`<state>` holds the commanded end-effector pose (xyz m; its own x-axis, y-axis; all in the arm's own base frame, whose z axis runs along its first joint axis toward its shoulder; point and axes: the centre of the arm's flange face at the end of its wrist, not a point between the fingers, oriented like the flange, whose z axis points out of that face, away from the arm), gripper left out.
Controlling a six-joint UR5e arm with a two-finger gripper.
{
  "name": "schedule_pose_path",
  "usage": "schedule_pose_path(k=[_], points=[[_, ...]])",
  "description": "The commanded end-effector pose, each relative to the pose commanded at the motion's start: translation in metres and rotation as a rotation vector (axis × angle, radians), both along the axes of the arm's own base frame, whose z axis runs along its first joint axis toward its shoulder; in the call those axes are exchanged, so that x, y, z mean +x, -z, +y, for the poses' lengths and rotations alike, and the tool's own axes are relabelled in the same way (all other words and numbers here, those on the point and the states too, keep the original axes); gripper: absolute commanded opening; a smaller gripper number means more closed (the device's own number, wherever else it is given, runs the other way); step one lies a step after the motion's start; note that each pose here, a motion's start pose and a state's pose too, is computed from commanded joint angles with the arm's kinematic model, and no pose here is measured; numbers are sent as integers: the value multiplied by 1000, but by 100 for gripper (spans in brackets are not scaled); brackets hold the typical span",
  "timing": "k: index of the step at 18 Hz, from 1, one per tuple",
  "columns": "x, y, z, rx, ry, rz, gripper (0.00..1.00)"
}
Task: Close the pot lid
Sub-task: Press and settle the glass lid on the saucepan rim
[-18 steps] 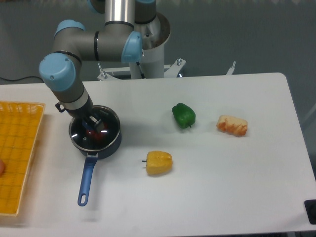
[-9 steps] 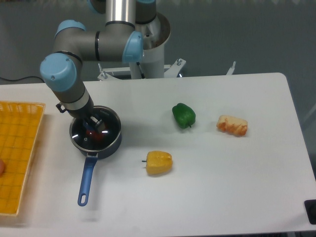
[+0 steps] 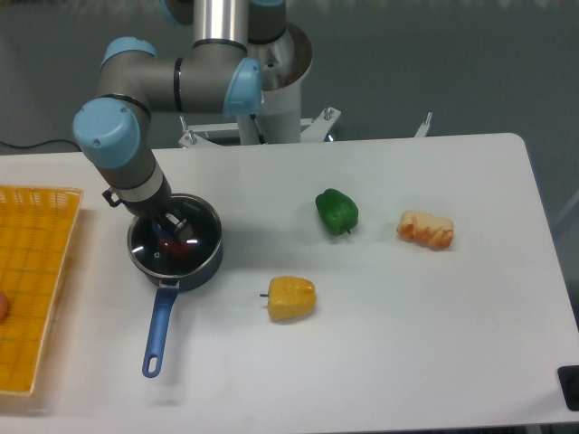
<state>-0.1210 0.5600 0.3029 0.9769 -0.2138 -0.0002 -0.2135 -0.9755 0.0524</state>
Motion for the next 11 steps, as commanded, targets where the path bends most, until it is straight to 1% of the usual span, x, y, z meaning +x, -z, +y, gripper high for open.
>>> schedule_pose_path(k=[3,6,8,9,10,11], points=[[0,0,0,-1,2,1,76],[0,1,0,-3,2,0,76],[0,1,0,-3,3,0,81],[0,1,0,-2,5,0,82],[-1,-1,1,1,5,2,89],[-2,-3,2,5,5,4,100]])
